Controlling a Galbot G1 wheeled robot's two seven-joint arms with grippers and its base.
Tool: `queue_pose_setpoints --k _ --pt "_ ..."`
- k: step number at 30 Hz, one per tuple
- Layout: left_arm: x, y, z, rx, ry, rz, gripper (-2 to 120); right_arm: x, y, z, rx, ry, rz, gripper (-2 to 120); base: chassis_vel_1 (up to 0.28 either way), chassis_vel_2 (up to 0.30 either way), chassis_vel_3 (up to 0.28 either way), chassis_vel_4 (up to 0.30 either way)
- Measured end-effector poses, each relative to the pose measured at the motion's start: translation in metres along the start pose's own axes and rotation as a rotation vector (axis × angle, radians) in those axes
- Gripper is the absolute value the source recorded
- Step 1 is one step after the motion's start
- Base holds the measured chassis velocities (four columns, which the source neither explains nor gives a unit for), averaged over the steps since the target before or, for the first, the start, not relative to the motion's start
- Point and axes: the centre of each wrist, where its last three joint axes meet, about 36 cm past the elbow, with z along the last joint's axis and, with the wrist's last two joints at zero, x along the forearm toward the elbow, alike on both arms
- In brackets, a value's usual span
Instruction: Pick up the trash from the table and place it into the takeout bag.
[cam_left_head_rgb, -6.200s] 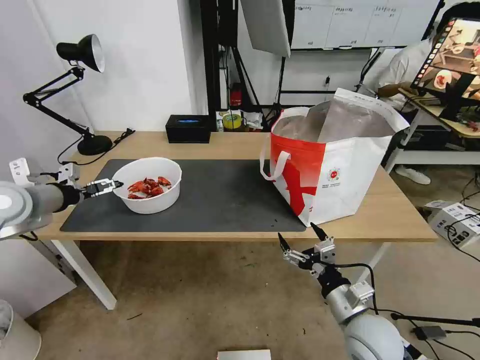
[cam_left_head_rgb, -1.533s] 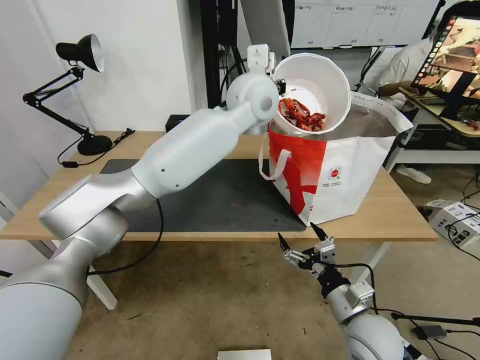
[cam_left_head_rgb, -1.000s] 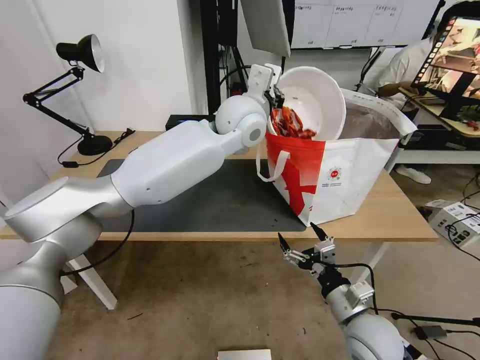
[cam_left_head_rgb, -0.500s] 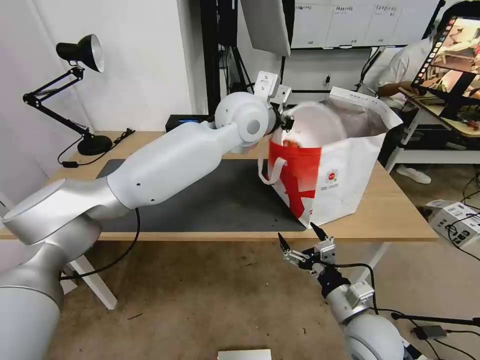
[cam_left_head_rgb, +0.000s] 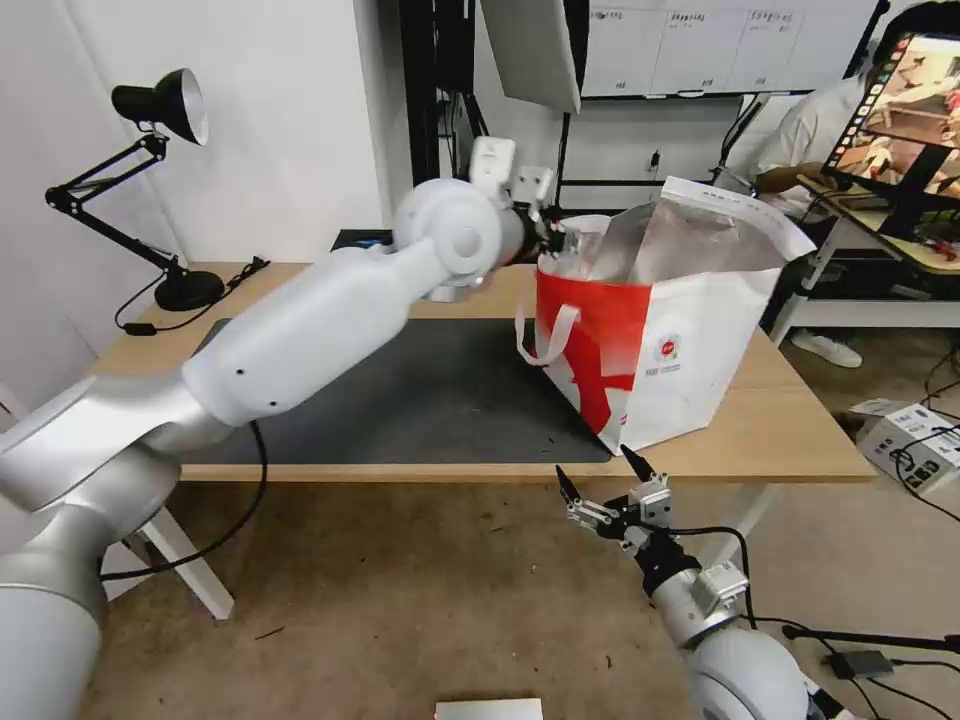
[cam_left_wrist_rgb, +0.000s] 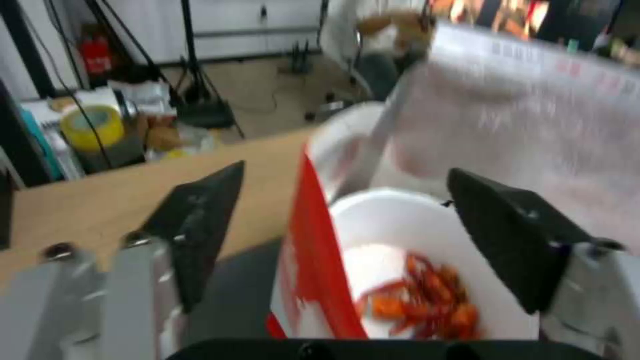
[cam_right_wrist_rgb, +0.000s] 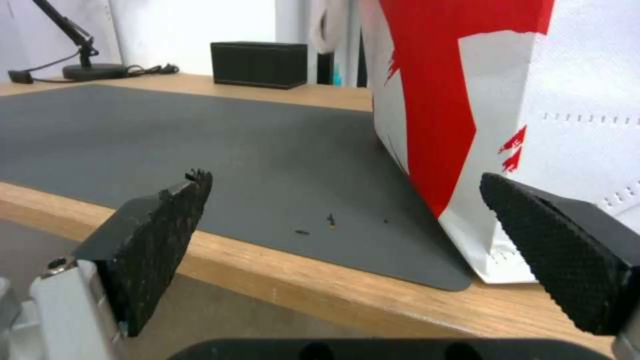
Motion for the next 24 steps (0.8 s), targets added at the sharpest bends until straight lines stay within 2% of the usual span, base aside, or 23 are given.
queue_pose_setpoints --k 3,4,6,8,11,12,14,15,19,20,23,24 --pt "0.019 0.019 0.001 0.031 -0.074 -0.014 103 0.000 0.000 0.000 0.000 0.000 0.000 100 0.000 0.000 0.000 0.000" --pt "0.019 0.019 0.001 0.031 -0.074 -0.014 103 0.000 0.000 0.000 0.000 0.000 0.000 100 0.000 0.000 0.000 0.000" --pt "0.034 0.033 0.012 0.056 -0.139 -0.014 109 0.000 0.000 0.000 0.000 0.000 0.000 100 0.000 0.000 0.000 0.000" --pt "0.038 0.038 0.016 0.059 -0.153 -0.017 110 0.000 0.000 0.000 0.000 0.000 0.000 100 0.000 0.000 0.000 0.000" --pt "0.054 0.059 0.042 0.054 -0.196 -0.032 113 0.000 0.000 0.000 0.000 0.000 0.000 100 0.000 0.000 0.000 0.000" --pt "0.054 0.059 0.042 0.054 -0.196 -0.032 113 0.000 0.000 0.000 0.000 0.000 0.000 100 0.000 0.000 0.000 0.000" --pt "0.066 0.076 0.063 0.058 -0.221 -0.039 115 0.000 0.000 0.000 0.000 0.000 0.000 100 0.000 0.000 0.000 0.000" --pt "0.066 0.076 0.063 0.058 -0.221 -0.039 115 0.000 0.000 0.000 0.000 0.000 0.000 100 0.000 0.000 0.000 0.000" --pt "0.094 0.109 0.094 0.037 -0.273 -0.048 113 0.000 0.000 0.000 0.000 0.000 0.000 100 0.000 0.000 0.000 0.000" --pt "0.094 0.109 0.094 0.037 -0.273 -0.048 113 0.000 0.000 0.000 0.000 0.000 0.000 100 0.000 0.000 0.000 0.000" --pt "0.123 0.133 0.118 0.002 -0.294 -0.036 108 0.000 0.000 0.000 0.000 0.000 0.000 100 0.000 0.000 0.000 0.000" --pt "0.123 0.133 0.118 0.002 -0.294 -0.036 108 0.000 0.000 0.000 0.000 0.000 0.000 100 0.000 0.000 0.000 0.000"
